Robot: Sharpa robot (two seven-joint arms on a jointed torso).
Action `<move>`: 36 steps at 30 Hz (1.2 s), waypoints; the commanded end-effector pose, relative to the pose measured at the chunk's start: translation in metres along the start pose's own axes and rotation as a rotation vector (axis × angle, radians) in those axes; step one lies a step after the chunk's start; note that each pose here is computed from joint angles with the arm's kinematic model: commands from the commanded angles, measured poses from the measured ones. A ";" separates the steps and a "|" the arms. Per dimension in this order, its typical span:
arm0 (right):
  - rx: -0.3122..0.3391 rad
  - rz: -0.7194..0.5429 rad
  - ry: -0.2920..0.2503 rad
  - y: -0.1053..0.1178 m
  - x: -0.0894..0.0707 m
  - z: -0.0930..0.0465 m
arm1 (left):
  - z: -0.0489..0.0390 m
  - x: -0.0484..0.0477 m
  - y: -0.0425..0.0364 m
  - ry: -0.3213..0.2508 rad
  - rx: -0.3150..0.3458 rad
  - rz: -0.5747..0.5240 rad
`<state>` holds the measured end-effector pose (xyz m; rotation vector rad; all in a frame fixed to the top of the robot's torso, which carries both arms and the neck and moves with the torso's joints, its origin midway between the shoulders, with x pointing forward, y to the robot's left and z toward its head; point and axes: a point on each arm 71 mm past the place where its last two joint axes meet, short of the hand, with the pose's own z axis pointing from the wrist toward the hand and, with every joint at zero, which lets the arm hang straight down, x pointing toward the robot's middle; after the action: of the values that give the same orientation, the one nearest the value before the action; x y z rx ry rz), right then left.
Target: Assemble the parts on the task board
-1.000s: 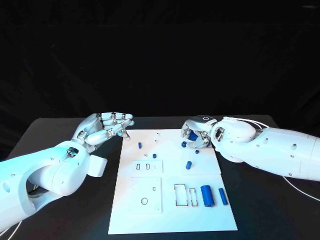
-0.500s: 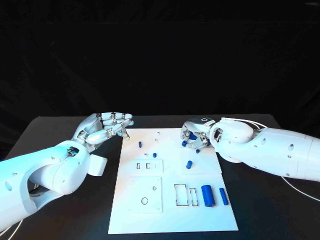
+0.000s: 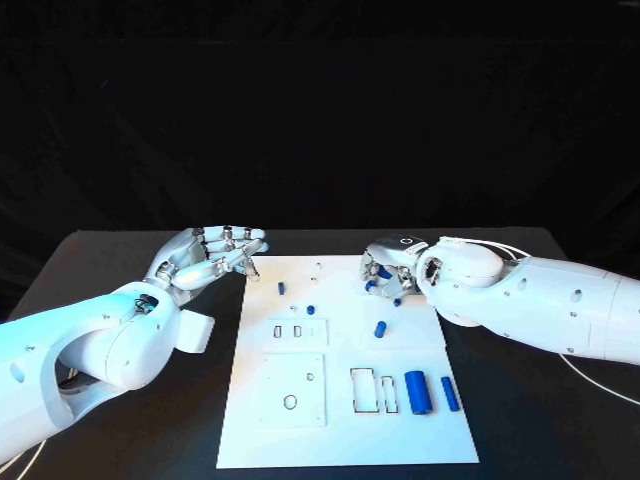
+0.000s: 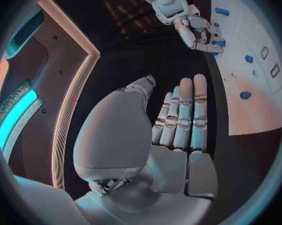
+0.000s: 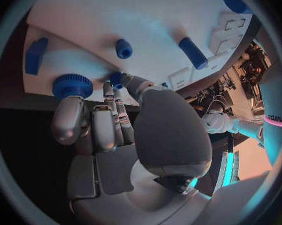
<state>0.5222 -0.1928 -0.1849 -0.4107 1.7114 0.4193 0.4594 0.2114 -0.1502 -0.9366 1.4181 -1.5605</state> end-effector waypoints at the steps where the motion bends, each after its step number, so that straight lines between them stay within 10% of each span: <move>1: -0.010 -0.010 0.013 0.003 0.004 0.000 | 0.0006 0.0017 -0.0019 0.018 0.006 -0.007; 36: -0.025 0.014 -0.336 0.033 -0.034 0.013 | 0.0007 -0.0006 -0.0012 0.020 0.001 -0.011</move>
<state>0.5214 -0.1565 -0.1562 -0.3421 1.4401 0.5027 0.4608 0.2144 -0.1512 -0.9423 1.4238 -1.5541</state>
